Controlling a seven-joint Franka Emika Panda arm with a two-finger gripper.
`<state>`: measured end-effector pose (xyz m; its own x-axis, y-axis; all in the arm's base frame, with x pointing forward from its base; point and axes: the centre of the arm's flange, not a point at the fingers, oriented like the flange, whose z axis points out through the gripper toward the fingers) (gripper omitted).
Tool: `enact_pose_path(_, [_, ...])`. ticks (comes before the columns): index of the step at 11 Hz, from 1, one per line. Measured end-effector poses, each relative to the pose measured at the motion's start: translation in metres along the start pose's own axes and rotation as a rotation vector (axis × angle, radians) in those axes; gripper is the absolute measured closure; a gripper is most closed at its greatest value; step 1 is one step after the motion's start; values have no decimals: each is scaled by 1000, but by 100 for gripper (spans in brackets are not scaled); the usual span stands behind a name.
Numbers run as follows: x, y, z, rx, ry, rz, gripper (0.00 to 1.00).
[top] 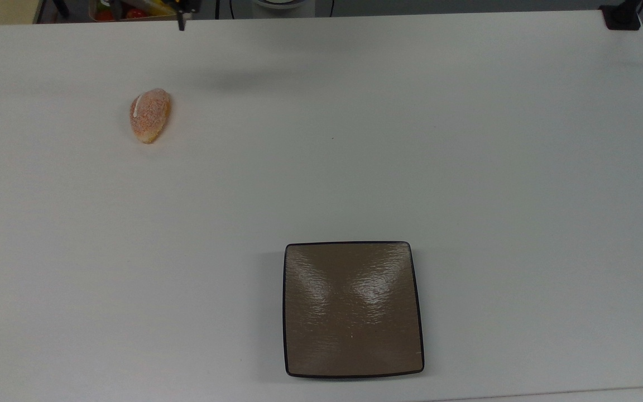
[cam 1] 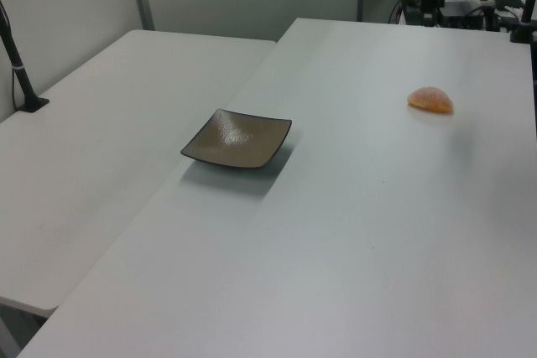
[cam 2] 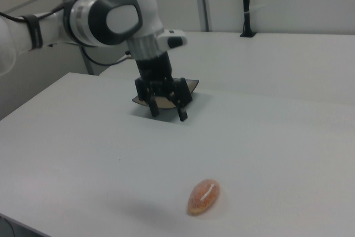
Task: Bread is placed on a ceramic plate
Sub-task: 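Move the open gripper over to the orange bread roll, then lower the gripper onto the bread roll and close on it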
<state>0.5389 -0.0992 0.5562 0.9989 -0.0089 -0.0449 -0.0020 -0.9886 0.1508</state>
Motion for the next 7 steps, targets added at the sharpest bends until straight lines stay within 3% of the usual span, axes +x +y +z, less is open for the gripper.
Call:
enact_pose_path(4, [-11, 42, 69, 9, -39, 50, 0])
enact_pose_path(7, [-7, 45, 141, 15, -44, 54, 0])
